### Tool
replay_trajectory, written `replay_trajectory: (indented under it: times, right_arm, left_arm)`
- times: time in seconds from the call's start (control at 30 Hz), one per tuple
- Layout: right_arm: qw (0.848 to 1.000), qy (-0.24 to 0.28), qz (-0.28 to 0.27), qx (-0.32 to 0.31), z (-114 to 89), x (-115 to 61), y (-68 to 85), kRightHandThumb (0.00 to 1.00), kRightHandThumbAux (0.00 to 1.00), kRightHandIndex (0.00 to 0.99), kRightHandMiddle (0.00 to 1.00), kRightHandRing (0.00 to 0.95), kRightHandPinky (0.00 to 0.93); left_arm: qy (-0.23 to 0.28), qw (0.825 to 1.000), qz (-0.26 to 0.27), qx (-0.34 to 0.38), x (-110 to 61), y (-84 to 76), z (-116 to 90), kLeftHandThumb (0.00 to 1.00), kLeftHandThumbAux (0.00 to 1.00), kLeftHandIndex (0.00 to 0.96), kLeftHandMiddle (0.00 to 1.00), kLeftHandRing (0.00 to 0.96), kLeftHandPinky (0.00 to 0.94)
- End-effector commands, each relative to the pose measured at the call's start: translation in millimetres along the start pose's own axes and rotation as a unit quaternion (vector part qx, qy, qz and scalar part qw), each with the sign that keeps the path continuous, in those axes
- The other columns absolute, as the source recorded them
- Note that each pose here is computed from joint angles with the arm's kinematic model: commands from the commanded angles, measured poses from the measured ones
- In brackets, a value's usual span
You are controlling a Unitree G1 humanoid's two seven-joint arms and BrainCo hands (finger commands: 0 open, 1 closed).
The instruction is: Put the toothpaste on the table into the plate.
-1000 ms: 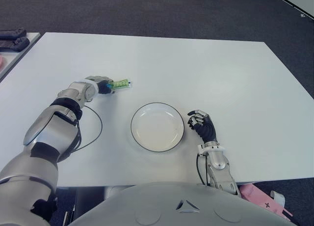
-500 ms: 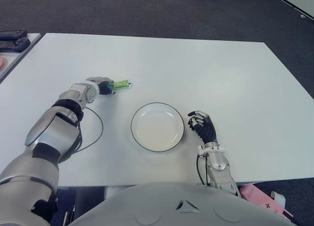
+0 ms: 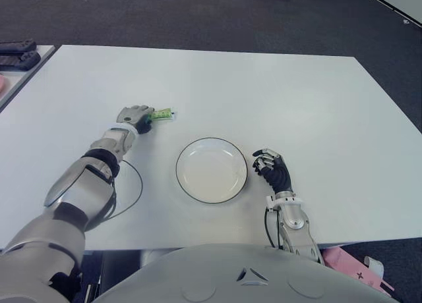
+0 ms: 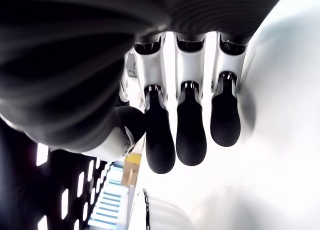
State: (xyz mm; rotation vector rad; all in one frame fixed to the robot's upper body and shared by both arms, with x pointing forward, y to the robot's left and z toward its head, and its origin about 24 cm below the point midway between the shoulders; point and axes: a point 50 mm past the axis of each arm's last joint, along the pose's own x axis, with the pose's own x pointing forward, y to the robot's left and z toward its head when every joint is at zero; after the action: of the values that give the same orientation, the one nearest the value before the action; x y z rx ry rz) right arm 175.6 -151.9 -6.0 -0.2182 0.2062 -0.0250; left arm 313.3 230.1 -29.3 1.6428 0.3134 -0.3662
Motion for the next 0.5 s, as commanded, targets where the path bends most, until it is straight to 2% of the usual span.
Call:
replay_trajectory:
  times: [0.03,0.17,0.27,0.4,0.47,0.5]
  right_arm:
    - [1.000,0.014,-0.002,-0.001,-2.7,-1.2,-0.3,0.706,0.729,0.432,0.649,0.654,0.646]
    - [1.000,0.013,-0.001,-0.001,-2.5,-1.2,-0.7,0.706,0.729,0.431,0.648,0.653,0.644]
    - [1.000,0.011,-0.001,-0.002,-2.2,-1.2,-0.7,0.706,0.729,0.431,0.649,0.653,0.645]
    - [1.000,0.010,-0.003,-0.003,-1.9,-1.2,-0.7,0.706,0.729,0.432,0.651,0.653,0.647]
    - [1.000,0.008,-0.004,-0.005,-1.6,-1.2,-0.6,0.706,0.729,0.432,0.652,0.653,0.647]
    - [1.000,0.007,-0.004,-0.005,-1.5,-1.2,-0.6,0.706,0.729,0.432,0.652,0.653,0.647]
  left_arm:
    - [-0.025,0.997,-0.069,0.015,-16.6,-52.1,20.3,0.679,0.432,0.245,0.292,0.346,0.459]
    - [-0.021,0.998,-0.056,0.009,-17.2,-52.1,20.0,0.704,0.459,0.352,0.368,0.407,0.472]
    - [-0.017,0.999,-0.048,-0.007,-17.4,-51.5,19.2,0.734,0.472,0.434,0.476,0.502,0.526]
    - [-0.015,0.999,-0.044,-0.016,-16.1,-49.3,21.0,0.753,0.477,0.484,0.560,0.584,0.582]
    - [-0.016,0.999,-0.040,-0.021,-16.0,-48.4,20.9,0.739,0.600,0.456,0.613,0.628,0.631]
    - [-0.016,0.999,-0.040,-0.021,-16.1,-48.6,20.9,0.737,0.617,0.452,0.623,0.637,0.642]
